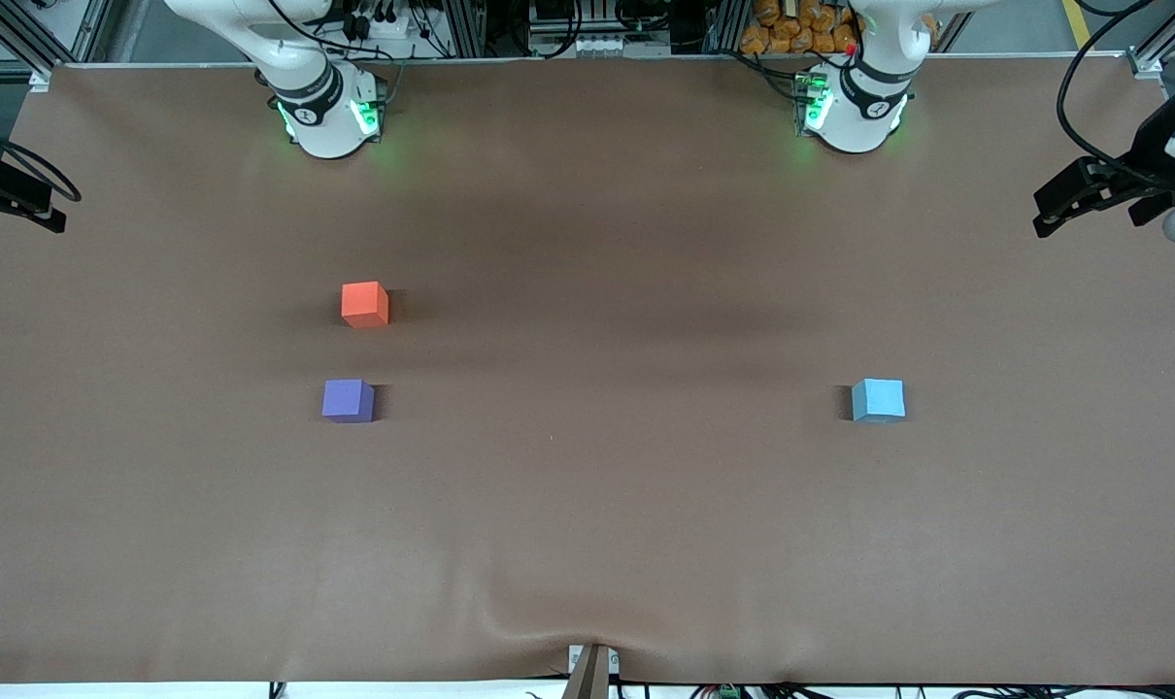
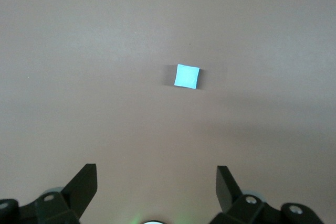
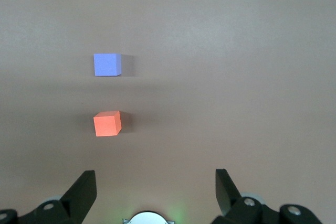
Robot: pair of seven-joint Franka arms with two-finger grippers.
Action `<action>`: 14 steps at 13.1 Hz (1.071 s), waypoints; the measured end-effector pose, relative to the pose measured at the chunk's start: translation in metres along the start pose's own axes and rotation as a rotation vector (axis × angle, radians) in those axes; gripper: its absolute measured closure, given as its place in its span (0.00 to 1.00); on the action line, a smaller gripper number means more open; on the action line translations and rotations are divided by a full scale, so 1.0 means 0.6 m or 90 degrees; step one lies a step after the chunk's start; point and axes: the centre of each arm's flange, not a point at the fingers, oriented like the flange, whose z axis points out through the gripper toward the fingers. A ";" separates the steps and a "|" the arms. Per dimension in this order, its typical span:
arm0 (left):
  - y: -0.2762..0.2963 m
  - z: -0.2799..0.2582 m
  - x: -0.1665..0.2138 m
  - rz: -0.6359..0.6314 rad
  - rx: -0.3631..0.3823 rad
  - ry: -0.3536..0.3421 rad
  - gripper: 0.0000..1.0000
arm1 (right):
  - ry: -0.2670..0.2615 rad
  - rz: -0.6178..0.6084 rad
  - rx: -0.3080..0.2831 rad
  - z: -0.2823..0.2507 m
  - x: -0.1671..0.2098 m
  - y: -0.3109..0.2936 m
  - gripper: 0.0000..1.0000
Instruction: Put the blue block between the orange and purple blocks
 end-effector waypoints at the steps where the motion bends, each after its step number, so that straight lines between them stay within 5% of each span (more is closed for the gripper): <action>1: 0.001 0.000 -0.001 0.000 -0.005 -0.002 0.00 | 0.000 0.007 0.000 0.000 0.000 0.000 0.00; 14: -0.027 0.036 0.014 0.007 -0.034 -0.036 0.00 | -0.009 0.022 0.001 0.014 0.011 0.000 0.00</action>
